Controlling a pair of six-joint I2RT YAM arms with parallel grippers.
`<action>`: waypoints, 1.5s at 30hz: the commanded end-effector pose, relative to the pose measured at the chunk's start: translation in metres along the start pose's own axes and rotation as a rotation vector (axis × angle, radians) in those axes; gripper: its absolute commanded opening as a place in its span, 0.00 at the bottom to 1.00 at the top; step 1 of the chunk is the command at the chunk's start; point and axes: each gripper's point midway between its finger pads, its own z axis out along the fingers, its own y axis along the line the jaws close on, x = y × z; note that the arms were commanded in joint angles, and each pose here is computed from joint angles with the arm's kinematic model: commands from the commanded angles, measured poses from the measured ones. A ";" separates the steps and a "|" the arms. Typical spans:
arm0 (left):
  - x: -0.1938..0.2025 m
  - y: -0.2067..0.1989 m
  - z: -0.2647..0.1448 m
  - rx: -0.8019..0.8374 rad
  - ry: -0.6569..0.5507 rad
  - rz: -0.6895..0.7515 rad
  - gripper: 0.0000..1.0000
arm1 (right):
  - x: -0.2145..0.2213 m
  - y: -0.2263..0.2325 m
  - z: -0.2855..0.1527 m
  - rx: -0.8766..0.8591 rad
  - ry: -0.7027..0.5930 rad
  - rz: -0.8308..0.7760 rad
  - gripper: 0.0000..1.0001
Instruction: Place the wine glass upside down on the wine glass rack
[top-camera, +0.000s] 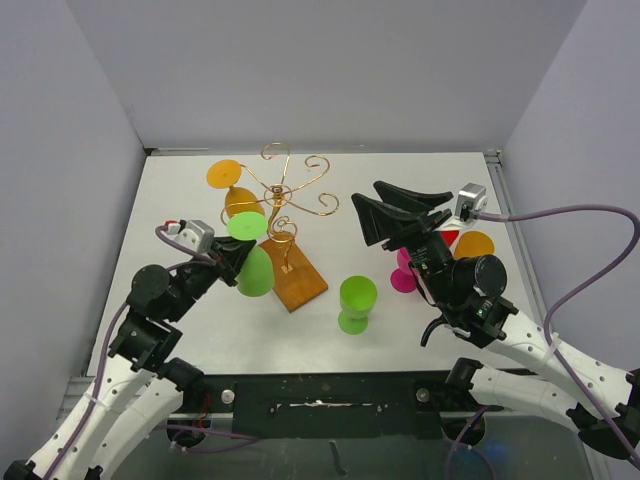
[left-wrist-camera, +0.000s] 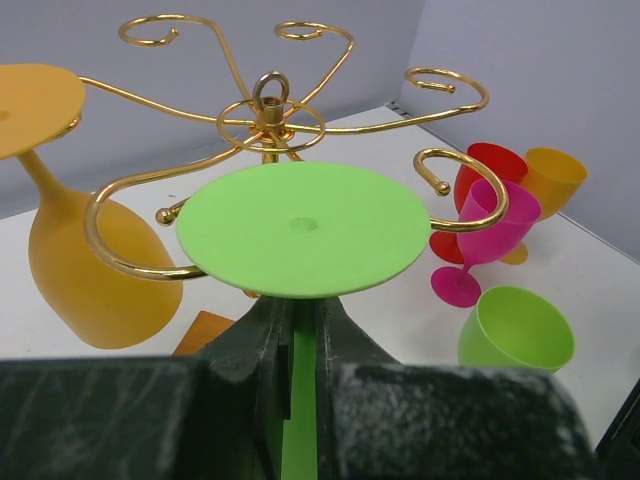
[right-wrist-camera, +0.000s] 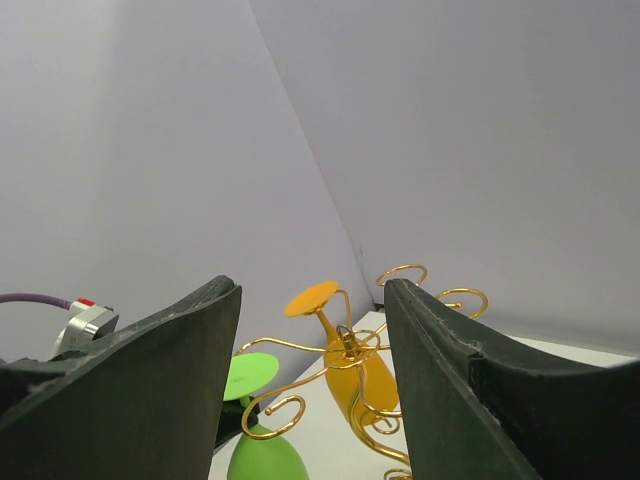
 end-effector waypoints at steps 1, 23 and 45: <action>-0.032 -0.003 0.007 0.011 -0.122 0.000 0.00 | -0.016 0.005 0.001 -0.025 -0.057 0.004 0.59; -0.027 0.026 0.023 -0.141 -0.113 -0.055 0.00 | -0.015 0.007 0.003 -0.035 -0.059 0.011 0.59; -0.012 0.029 0.027 -0.117 -0.116 0.068 0.00 | 0.064 -0.020 0.018 0.130 0.251 -0.005 0.58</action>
